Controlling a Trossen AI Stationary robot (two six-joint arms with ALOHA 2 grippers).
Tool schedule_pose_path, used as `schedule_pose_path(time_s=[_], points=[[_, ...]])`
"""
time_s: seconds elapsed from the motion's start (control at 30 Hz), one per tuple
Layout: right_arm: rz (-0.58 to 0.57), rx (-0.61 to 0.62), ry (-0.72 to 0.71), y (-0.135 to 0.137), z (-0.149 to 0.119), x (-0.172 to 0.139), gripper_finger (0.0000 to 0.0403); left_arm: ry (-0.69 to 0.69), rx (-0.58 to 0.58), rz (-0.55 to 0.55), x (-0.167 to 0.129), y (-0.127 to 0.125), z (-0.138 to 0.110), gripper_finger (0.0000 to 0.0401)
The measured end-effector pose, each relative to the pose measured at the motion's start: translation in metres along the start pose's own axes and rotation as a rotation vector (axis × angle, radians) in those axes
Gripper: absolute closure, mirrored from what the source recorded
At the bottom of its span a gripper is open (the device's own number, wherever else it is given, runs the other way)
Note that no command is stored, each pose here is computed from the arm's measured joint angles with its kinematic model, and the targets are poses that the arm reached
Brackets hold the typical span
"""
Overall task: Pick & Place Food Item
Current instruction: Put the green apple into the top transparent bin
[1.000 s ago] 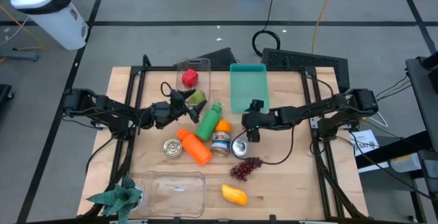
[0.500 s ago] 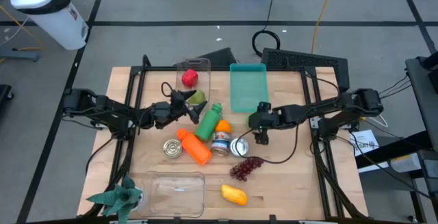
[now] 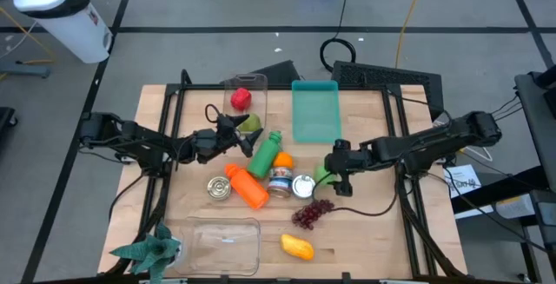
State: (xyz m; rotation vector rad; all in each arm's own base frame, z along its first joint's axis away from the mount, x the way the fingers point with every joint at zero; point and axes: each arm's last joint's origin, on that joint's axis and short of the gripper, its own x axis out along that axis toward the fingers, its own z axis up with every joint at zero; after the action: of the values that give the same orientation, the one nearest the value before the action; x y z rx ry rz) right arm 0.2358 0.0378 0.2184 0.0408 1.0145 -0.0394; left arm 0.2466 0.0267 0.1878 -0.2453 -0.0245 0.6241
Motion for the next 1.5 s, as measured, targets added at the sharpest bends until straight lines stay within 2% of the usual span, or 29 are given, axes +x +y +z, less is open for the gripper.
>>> schedule_pose_path(time_s=[0.23, 0.5, 0.73, 0.93, 1.23, 1.5], points=[[0.016, -0.039, -0.034, 0.005, -0.013, 0.024, 0.0039, -0.001, -0.005, 0.0, 0.0, 0.0, 0.0, 0.0009], [0.006, -0.029, -0.112, 0.002, -0.03, 0.041, 0.0039, -0.002, -0.022, -0.001, 0.0, 0.0, 0.0, 0.0009], [0.001, 0.012, -0.113, -0.001, -0.045, 0.049, 0.0039, -0.002, -0.022, -0.001, 0.0, 0.0, 0.0, 0.0009], [-0.003, 0.06, -0.082, -0.002, -0.054, 0.053, 0.0044, 0.001, -0.02, 0.001, 0.0, 0.0, 0.0, 0.0009], [-0.004, 0.057, -0.053, -0.003, -0.057, 0.053, 0.0101, 0.003, -0.021, 0.001, 0.0, 0.0, 0.0, 0.0009], [0.014, 0.027, -0.118, -0.003, -0.054, 0.038, 0.0105, 0.011, -0.019, 0.003, 0.0, 0.0, -0.001, 0.0009]])
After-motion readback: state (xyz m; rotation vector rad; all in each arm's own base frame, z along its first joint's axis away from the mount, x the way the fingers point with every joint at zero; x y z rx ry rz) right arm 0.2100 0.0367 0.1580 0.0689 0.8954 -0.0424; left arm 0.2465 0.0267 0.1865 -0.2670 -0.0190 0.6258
